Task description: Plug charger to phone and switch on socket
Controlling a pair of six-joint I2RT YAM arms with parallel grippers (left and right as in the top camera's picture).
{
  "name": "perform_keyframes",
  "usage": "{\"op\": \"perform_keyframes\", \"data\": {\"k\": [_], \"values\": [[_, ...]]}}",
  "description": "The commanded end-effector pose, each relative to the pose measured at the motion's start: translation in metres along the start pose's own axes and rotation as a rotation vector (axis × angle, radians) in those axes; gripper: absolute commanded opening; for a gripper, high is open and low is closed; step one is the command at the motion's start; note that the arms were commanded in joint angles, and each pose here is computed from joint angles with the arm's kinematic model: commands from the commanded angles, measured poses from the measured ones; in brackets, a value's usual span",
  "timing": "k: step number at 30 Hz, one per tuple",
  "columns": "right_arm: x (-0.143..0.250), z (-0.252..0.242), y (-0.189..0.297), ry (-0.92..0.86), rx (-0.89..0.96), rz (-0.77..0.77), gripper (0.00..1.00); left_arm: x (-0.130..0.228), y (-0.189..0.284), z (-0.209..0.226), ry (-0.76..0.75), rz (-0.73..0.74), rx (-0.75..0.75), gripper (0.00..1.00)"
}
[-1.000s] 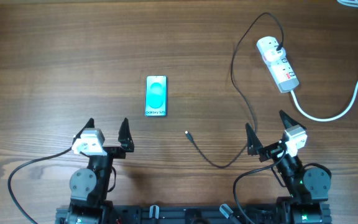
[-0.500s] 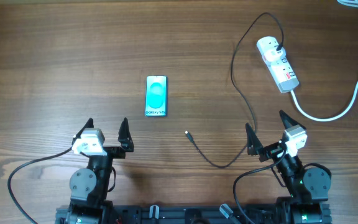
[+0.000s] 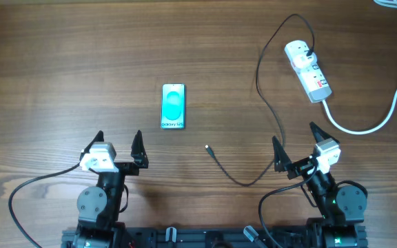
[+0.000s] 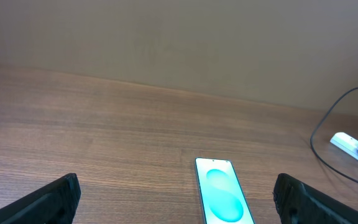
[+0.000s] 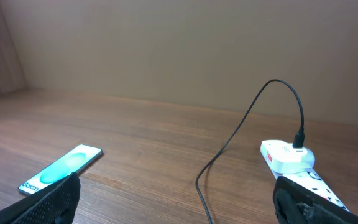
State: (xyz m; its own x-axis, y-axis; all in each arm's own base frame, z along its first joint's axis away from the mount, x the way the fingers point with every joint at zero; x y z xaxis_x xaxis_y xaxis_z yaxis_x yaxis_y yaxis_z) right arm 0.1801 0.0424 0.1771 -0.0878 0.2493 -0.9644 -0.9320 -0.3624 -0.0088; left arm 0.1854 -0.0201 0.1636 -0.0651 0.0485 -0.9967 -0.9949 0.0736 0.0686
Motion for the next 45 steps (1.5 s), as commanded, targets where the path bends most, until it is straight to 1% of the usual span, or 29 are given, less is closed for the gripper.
{"op": "perform_keyframes", "data": {"k": [1, 33, 36, 38, 40, 42, 45], "values": [[-0.001, 0.0, 0.0, -0.007, 0.003, -0.01, 1.0, 0.0, 0.0, 0.002, -0.02, -0.004, -0.017, 1.0], [-0.001, 0.0, 0.0, -0.007, 0.003, -0.01, 1.0, 0.0, 0.0, 0.002, -0.02, -0.005, -0.017, 1.0], [-0.001, 0.0, 0.0, -0.007, 0.003, -0.01, 1.0, -0.004, 0.0, 0.002, -0.031, -0.025, -0.017, 1.0], [-0.001, 0.0, 0.0, -0.007, 0.003, -0.01, 1.0, -0.01, 0.0, 0.001, -0.008, -0.062, -0.009, 1.0], [-0.001, 0.0, 0.0, -0.007, 0.003, -0.01, 1.0, -0.021, 0.003, -0.004, 0.015, -0.09, 0.037, 1.0], [-0.001, 0.0, 0.0, -0.007, 0.003, -0.01, 1.0, -0.029, 0.007, -0.005, 0.076, -0.071, 0.054, 1.0], [-0.001, 0.0, 0.0, -0.007, 0.003, -0.01, 1.0, -0.047, 0.017, -0.005, 0.159, -0.002, 0.073, 1.0]]}}
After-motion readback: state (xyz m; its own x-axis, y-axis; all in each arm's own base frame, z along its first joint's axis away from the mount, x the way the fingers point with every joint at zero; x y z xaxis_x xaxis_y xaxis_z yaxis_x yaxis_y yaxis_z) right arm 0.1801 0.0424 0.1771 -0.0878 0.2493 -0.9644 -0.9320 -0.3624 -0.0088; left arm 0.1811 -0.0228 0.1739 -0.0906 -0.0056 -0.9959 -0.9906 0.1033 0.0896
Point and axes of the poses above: each gripper's point midway between its finger pads, its own y axis back along the fingers, its own z axis along the line the jaws close on, x = y × z, the point moved 6 cm from there along y, back along the fingers, and after that the axes turned 14 degrees about -y, right-handed, at the moved point
